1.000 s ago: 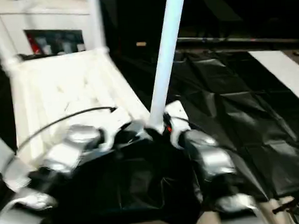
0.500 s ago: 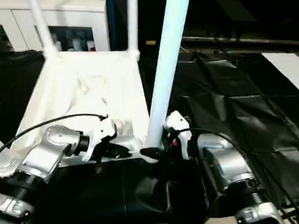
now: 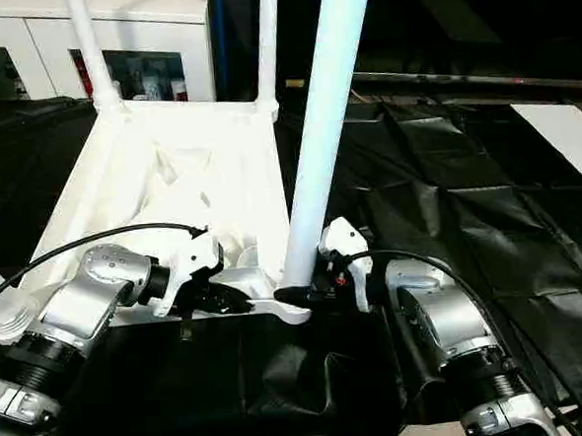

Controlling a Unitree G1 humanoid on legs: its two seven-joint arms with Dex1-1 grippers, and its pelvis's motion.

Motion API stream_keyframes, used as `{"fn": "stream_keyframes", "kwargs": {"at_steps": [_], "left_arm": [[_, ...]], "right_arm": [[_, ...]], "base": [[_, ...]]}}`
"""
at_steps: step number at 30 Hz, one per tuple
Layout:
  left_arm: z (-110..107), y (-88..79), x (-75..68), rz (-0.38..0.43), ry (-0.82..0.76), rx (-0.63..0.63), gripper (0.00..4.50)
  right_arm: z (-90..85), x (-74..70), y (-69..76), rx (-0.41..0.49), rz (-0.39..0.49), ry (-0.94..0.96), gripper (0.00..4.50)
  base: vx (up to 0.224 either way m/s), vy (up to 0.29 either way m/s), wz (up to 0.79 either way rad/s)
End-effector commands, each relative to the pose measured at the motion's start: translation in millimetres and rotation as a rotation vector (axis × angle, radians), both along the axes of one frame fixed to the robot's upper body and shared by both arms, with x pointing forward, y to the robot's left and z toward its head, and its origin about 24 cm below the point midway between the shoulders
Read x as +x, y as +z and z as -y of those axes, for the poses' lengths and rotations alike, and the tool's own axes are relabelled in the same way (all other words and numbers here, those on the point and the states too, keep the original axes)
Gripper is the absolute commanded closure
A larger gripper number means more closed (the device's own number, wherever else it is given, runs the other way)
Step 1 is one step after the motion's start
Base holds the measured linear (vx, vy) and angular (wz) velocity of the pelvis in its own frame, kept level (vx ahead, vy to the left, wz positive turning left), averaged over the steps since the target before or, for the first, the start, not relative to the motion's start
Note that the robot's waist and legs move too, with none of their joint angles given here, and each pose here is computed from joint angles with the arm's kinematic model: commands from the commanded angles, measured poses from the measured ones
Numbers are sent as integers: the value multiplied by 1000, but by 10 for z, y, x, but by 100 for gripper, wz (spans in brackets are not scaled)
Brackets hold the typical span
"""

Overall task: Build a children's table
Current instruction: Rotate leg to tighten

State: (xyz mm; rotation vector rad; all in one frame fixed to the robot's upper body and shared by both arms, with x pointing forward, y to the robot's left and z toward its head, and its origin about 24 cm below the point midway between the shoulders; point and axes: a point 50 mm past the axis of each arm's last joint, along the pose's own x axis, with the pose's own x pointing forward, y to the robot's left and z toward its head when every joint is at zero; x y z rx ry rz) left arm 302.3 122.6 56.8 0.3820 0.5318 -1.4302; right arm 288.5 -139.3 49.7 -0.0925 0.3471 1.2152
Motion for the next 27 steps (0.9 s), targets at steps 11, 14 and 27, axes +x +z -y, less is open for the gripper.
{"fn": "stream_keyframes", "kwargs": {"at_steps": [11,14,27], "left_arm": [[387,-92,213,118,281,4,450],[557,-107,235,117,348,1,450],[859,-127,205,149,347,10,450]], "right_arm": [[-209,182,-241,40,-114,-370,243],[-337,218,-352,-15,-135,-482,246],[-747,351,-367,-66,-97,-650,251]], "base": [[0,0,0],[0,0,0],[0,0,0]]}}
